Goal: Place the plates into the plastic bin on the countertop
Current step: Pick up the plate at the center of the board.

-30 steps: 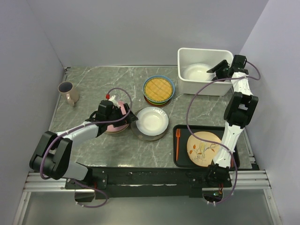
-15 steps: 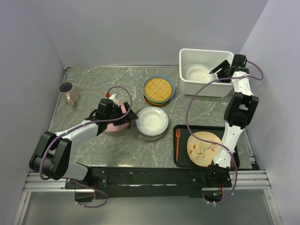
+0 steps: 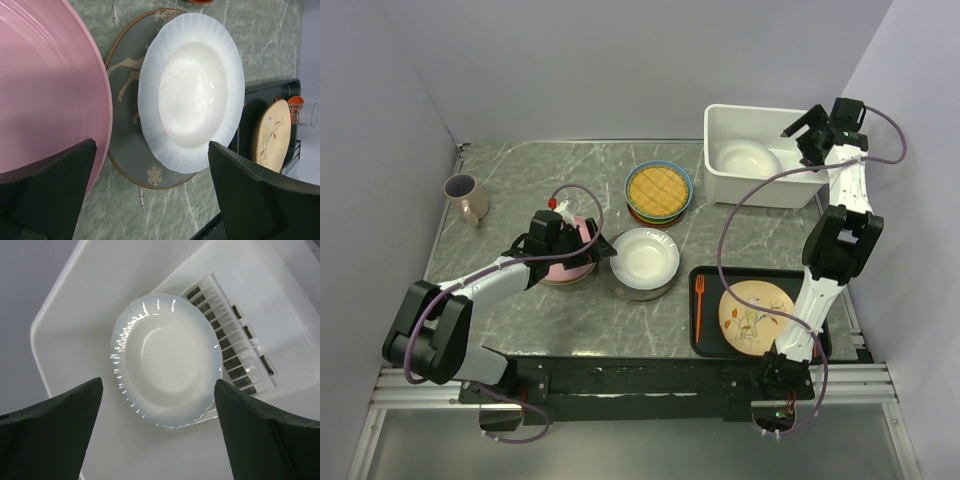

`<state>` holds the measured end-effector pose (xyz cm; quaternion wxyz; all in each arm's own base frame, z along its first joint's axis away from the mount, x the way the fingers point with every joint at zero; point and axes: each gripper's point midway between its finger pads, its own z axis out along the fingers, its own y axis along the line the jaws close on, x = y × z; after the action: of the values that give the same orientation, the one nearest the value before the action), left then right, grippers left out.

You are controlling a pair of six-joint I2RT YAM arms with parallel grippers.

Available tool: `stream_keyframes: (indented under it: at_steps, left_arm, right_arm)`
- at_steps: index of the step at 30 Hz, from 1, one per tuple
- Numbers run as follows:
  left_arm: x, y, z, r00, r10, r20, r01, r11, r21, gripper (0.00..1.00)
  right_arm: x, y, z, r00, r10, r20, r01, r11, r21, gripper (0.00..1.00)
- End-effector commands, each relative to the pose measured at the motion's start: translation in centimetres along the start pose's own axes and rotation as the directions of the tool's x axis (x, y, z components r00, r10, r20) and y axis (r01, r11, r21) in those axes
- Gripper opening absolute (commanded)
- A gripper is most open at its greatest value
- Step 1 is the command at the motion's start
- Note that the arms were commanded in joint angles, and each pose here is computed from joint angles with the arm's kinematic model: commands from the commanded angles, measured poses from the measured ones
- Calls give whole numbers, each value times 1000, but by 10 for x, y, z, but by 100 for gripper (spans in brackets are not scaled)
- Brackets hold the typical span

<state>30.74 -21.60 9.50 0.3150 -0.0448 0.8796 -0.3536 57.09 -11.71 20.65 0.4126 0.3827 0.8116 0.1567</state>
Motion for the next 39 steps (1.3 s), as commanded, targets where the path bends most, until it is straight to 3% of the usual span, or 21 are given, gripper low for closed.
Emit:
stream_keyframes:
  at_steps: [1,11,17,20,25,39]
  left_arm:
    - [-16,-24,-5,998,61,32,-63,996,68,99]
    - [-6,-41,-1,998,65,-7,-63,983,170,98]
    - [-15,-27,-9,996,49,75,-53,997,57,98]
    - [-26,-22,-20,989,46,139,-46,999,-7,99]
    - [-36,-38,-43,974,53,220,-61,998,30,99]
    - [10,-70,-32,991,-51,126,28,983,179,98]
  right_arm:
    - [-24,34,-41,997,-11,79,19,994,-105,99]
    - [-30,84,-114,991,-24,129,61,955,-291,99]
    - [-9,104,-149,989,-47,138,97,920,-380,98]
    - [9,113,-166,987,-75,139,126,905,-407,98]
    - [50,125,-195,983,-134,127,178,873,-454,98]
    - [198,117,-243,954,-299,9,256,803,-538,98]
